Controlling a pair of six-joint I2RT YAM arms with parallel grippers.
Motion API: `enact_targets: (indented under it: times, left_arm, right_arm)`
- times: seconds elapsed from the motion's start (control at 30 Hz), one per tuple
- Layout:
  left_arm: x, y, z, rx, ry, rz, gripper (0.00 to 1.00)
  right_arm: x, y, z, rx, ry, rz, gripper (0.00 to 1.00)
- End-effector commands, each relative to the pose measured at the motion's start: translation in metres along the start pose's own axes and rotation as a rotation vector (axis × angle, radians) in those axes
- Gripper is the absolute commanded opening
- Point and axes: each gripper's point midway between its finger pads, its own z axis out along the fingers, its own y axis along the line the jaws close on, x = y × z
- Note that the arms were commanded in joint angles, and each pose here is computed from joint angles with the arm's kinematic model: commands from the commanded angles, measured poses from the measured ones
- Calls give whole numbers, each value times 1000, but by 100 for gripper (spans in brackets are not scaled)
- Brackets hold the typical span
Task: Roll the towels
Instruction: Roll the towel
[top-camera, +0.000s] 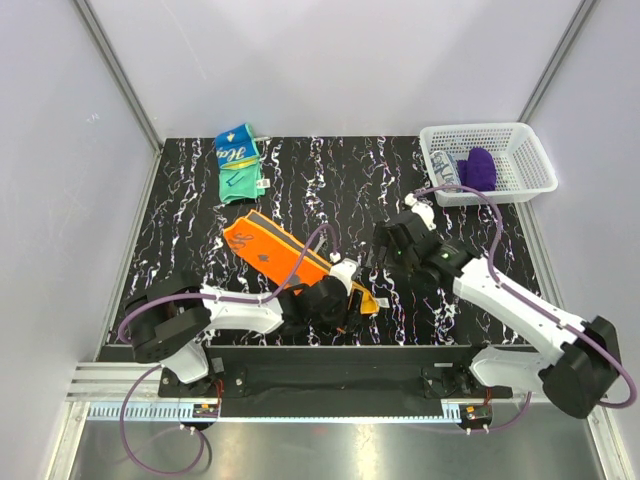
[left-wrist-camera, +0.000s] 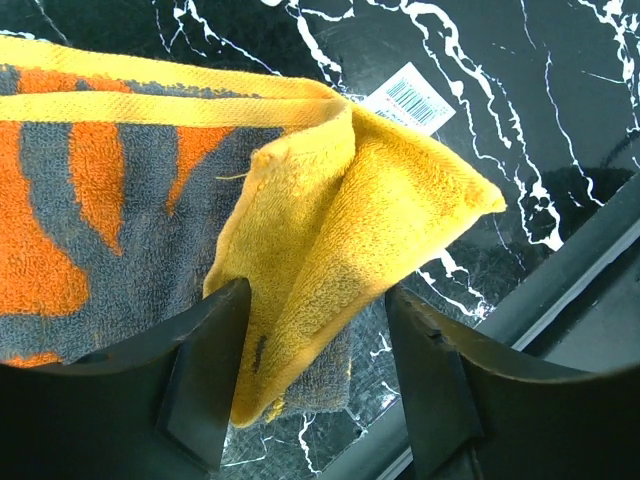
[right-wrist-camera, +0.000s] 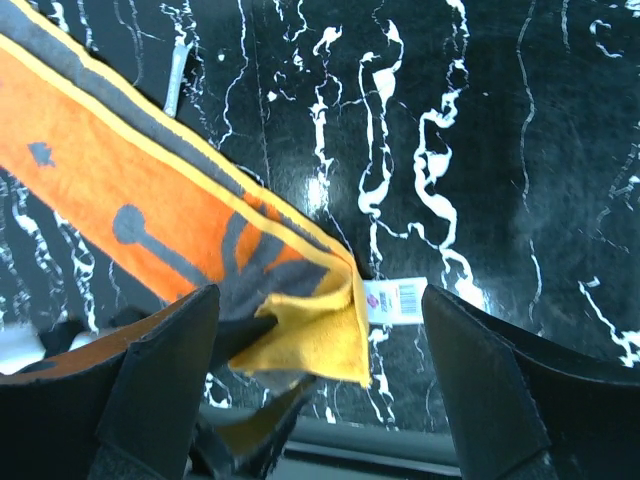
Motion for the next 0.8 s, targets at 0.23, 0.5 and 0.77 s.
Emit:
enact_targets:
  times: [0.23,0.5,0.77]
  left_arm:
    - [-19,5,2,-68,-70,-22,28]
    - [-26,9,0,-74,-93,-98,5]
    - [-27,24,1,53,-73,-310,52]
  right_arm:
    - [8,-21,-25,-9,-25,51,78]
    - [60,4,-27,-320,86,116,72]
    - [95,11,-15,-471,161,208,77]
